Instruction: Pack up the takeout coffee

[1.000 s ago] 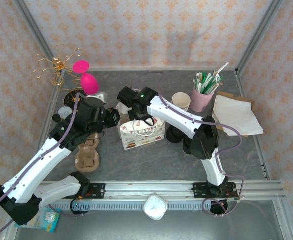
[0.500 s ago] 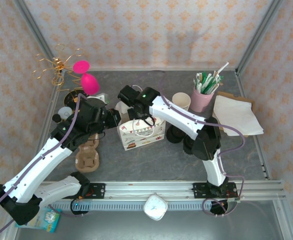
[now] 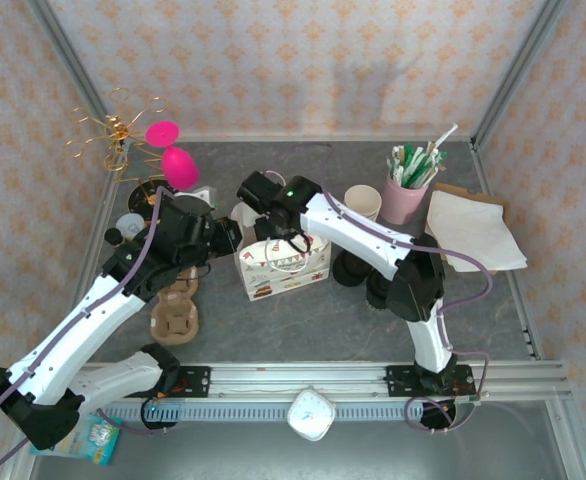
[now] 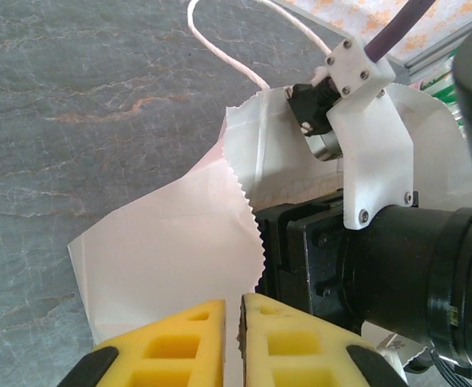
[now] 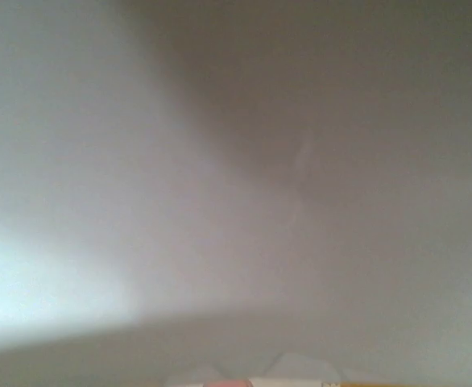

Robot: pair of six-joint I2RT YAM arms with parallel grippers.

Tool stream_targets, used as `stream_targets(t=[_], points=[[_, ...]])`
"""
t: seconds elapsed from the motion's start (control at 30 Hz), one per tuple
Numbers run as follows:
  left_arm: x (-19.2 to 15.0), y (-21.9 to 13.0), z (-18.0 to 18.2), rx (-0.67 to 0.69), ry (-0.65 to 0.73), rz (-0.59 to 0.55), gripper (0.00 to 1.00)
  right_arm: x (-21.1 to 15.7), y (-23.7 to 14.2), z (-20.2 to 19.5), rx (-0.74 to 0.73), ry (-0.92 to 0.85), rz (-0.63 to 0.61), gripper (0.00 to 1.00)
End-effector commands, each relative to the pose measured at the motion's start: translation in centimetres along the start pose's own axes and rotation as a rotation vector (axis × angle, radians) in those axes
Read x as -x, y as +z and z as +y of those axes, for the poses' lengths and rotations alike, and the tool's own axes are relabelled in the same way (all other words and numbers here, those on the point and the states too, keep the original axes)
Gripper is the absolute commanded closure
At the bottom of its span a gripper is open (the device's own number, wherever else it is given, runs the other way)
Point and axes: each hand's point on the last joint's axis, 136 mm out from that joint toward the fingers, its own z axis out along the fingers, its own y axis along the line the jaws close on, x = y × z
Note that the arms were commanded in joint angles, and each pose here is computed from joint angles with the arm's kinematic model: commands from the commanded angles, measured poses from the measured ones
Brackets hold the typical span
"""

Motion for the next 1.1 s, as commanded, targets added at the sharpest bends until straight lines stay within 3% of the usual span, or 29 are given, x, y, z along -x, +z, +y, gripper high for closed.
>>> stream_targets(t=[0.0, 0.13, 0.53, 0.73, 1.07], points=[[0.2, -0.1, 0.6, 0.024, -0.002, -0.008, 0.81, 1.2, -2.7, -0.4, 0.008, 0.018, -0.061, 0.37], [0.4, -0.3, 0.5, 0.021, 0.001, -0.015, 0.74, 1.5, -3.9, -0.5, 0.019, 0.021, -0.087, 0.33], [3.0, -2.4, 1.3, 0.115, 0.081, -0.112, 0.37, 1.3, -6.7, -0.9, 0.045, 0.031, -0.127, 0.26], [6.0, -4.2, 1.4, 0.207, 0.219, -0.190, 0.32, 1.7, -9.2, -1.2, 0.073, 0.057, -0.178, 0.24], [7.0, -1.3, -3.4, 0.078, 0.478, -0.102, 0.23, 2.3, -13.2, -2.8, 0.095, 0.137, -0.264, 0.24]])
